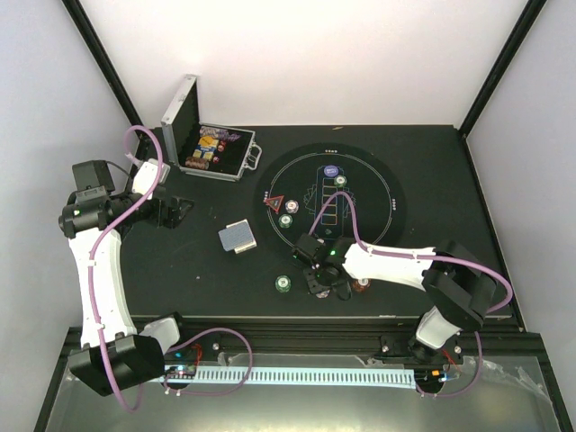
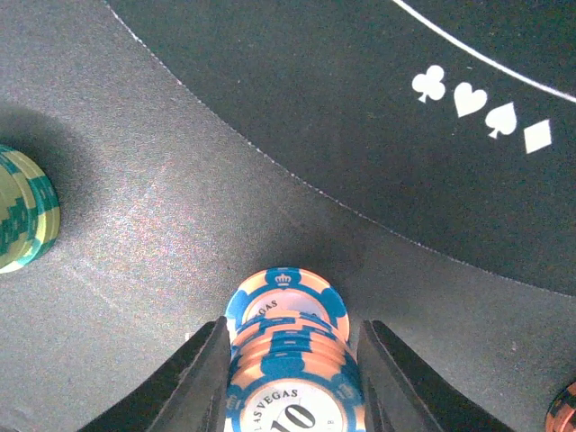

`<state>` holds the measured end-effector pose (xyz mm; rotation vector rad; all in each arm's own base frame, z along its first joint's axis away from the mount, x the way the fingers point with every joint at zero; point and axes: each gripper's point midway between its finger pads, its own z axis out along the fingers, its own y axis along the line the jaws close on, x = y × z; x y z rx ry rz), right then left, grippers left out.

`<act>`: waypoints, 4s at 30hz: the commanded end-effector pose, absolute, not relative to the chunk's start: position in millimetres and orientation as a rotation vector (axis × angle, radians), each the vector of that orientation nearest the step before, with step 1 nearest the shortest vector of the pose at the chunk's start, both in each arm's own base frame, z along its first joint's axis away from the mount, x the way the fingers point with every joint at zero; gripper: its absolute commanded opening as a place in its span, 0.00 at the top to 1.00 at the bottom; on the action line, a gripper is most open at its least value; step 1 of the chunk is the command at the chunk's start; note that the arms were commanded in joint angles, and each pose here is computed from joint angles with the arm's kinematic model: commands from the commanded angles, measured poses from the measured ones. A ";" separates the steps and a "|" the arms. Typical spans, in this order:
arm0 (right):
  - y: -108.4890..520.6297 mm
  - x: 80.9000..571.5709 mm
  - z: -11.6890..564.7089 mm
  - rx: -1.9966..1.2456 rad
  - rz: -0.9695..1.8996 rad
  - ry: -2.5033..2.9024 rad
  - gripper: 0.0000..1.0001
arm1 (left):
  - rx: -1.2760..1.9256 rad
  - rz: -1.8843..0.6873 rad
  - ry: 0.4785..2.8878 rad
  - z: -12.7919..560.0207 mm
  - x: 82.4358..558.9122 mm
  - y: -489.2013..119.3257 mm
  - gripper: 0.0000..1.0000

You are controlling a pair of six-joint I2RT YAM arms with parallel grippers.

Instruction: Distribute texas hold em gaming equipment

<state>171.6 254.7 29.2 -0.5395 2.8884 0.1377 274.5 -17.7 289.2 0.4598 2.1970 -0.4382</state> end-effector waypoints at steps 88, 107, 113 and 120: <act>235.5 254.8 122.3 -0.461 0.021 2.728 0.84 | 0.458 -0.420 2.166 300.4 275.4 -14.7 0.01; 128.0 514.6 105.7 0.041 -0.078 2.736 0.86 | 0.458 -0.444 2.170 294.6 287.8 -11.4 0.01; 125.5 548.7 65.2 0.079 -0.046 2.769 0.85 | 0.467 -0.451 2.171 291.2 290.5 -10.9 0.01; 125.2 569.9 36.8 0.123 -0.014 2.753 0.83 | 0.469 -0.479 2.162 288.2 291.1 -13.8 0.01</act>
